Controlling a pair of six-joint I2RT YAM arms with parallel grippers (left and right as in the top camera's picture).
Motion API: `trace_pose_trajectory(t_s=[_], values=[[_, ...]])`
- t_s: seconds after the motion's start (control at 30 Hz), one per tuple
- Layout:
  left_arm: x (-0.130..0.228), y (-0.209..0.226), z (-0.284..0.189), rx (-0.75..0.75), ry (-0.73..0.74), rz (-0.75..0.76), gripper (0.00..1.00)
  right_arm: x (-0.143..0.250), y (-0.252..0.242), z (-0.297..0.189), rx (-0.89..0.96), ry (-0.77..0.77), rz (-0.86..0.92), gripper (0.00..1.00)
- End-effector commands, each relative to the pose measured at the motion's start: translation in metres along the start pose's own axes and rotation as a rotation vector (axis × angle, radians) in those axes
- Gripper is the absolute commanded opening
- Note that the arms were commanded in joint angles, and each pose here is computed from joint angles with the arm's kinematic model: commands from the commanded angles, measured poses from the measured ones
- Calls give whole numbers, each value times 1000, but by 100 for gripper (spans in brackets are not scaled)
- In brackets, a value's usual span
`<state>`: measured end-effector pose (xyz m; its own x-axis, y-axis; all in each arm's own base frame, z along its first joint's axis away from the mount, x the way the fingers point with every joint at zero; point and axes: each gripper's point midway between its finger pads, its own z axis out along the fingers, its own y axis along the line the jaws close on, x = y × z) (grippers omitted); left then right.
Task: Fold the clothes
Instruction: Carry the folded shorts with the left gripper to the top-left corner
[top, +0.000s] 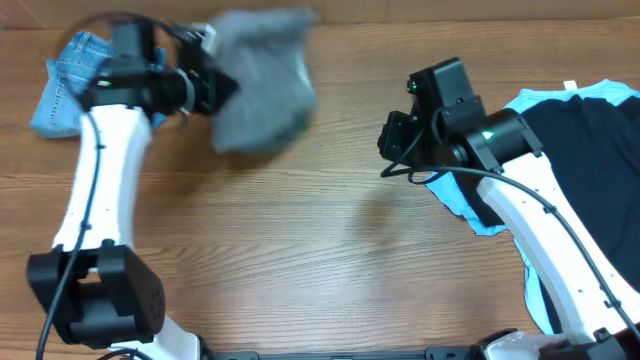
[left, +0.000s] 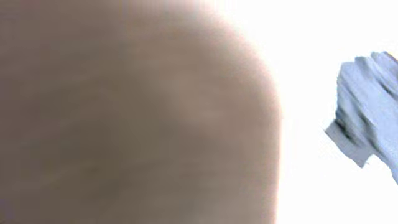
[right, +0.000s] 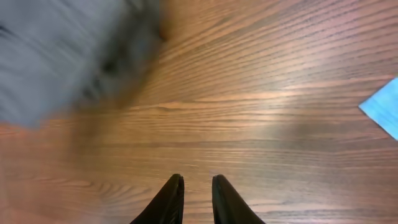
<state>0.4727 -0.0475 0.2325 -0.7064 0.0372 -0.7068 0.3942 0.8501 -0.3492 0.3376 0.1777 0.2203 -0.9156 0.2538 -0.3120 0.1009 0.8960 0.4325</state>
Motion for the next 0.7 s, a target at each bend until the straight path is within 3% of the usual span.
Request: trace_pose_trajectory(t_s=[0.0, 0.2, 0.4, 0.53, 0.67], values=[[-23, 52, -32, -156, -92, 31, 4, 3, -5, 6, 29, 18, -4, 19], [-14, 154, -69, -339, -169, -83, 4, 8, -9, 6, 43, 38, 1, 19], [48, 244, -66, -406, -103, -239, 10, 18, -16, 5, 74, 78, 10, 19], [87, 283, -78, -437, -85, -374, 4, 24, -20, 4, 91, 102, 16, 19], [80, 287, -96, -321, -204, -441, 4, 25, -22, 4, 97, 109, 21, 19]])
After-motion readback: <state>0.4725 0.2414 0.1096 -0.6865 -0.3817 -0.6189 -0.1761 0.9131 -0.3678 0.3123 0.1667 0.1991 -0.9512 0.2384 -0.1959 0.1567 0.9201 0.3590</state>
